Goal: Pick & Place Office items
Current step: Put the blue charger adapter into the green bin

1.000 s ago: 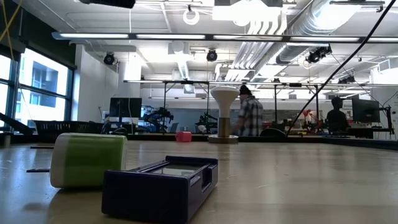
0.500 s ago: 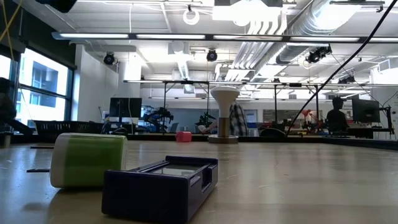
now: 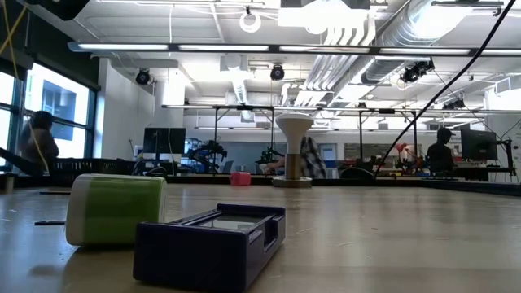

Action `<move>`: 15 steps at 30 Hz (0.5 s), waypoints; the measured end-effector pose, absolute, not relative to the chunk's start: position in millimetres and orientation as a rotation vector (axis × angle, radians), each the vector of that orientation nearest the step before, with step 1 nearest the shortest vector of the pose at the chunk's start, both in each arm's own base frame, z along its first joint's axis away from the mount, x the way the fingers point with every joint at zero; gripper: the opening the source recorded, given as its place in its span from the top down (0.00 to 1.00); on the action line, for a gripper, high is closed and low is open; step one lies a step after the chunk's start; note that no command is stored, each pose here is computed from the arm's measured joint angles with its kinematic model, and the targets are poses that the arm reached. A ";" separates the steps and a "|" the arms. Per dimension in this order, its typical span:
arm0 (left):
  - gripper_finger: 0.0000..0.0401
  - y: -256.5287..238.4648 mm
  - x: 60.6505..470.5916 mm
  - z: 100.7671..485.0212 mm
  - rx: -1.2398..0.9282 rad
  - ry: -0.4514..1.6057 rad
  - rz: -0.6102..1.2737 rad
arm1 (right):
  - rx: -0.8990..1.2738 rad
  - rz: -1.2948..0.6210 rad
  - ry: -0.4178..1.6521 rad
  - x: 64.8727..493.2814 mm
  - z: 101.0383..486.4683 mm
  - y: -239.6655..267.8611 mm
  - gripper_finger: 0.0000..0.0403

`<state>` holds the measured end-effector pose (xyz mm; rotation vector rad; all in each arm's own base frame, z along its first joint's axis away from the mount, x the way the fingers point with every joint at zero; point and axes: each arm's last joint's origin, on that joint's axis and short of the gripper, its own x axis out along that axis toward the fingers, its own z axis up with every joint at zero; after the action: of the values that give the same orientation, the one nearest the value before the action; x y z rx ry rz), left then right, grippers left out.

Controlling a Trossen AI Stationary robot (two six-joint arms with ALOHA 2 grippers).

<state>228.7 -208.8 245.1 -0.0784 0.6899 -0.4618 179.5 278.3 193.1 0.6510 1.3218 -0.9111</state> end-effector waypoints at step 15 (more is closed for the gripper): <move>0.24 -210.6 230.4 238.7 -0.071 0.717 -0.467 | 0.589 -0.861 1.323 186.8 190.0 272.5 0.60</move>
<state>230.4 -210.6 238.7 -0.0706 0.7168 -0.4665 186.8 272.5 190.0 0.5894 1.3231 -0.8609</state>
